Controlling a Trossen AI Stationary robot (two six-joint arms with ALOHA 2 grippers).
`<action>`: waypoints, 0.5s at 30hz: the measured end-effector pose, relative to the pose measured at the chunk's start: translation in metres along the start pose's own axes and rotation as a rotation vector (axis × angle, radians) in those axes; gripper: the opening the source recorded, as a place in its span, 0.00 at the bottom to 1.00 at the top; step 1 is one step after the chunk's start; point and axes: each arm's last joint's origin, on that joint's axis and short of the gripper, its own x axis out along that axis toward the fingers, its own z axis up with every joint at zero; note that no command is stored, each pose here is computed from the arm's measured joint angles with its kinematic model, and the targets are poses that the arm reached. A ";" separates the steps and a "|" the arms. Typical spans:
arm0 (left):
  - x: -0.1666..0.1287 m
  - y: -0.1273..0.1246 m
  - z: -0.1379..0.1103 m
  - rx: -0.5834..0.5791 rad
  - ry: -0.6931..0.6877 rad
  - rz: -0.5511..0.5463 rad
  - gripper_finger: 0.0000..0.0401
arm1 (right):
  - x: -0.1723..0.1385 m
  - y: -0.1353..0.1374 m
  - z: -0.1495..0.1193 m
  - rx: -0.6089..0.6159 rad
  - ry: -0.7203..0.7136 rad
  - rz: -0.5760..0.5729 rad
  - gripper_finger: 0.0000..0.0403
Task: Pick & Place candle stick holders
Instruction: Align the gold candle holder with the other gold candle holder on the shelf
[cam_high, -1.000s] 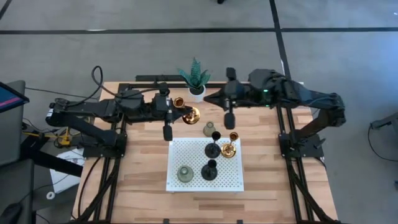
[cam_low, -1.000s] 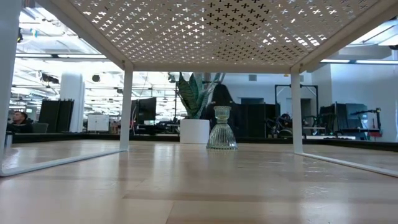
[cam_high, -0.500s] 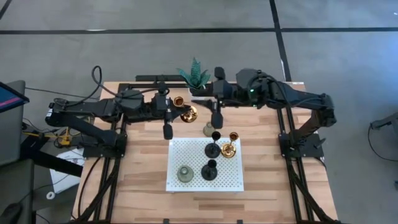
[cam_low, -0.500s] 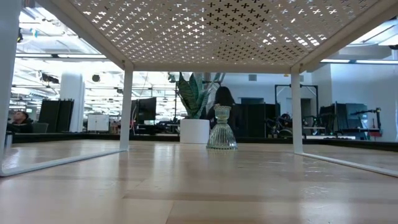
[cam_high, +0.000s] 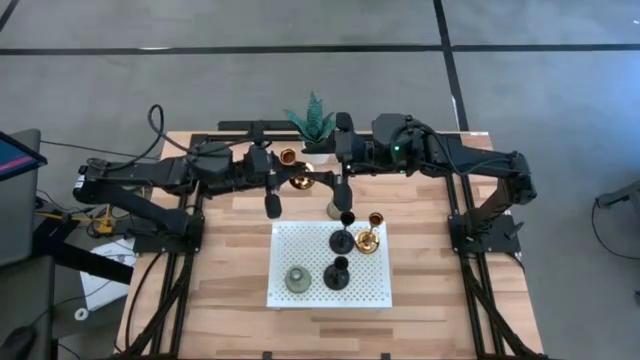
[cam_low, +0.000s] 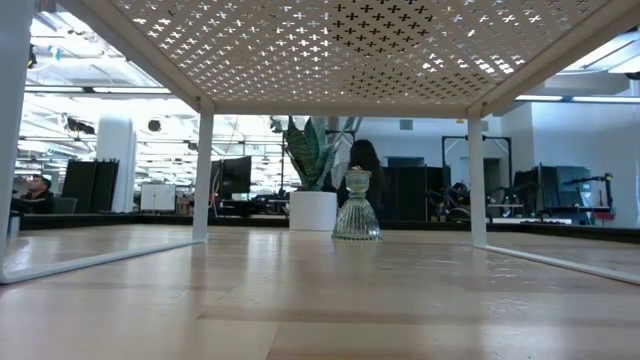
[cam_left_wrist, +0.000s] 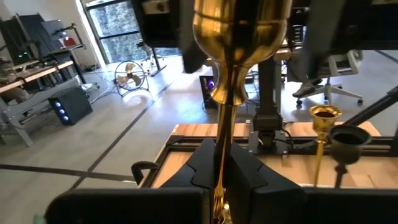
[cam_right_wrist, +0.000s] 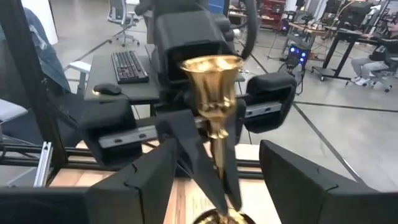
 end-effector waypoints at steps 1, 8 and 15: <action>0.001 0.000 -0.001 0.001 0.003 0.004 0.03 | 0.000 0.000 0.000 0.000 -0.002 0.001 0.53; 0.017 -0.003 -0.006 0.005 0.009 0.001 0.03 | 0.000 0.000 0.002 0.001 -0.016 0.003 0.46; 0.021 -0.005 -0.001 -0.019 -0.067 -0.029 0.03 | 0.000 0.000 0.002 0.004 -0.017 0.003 0.42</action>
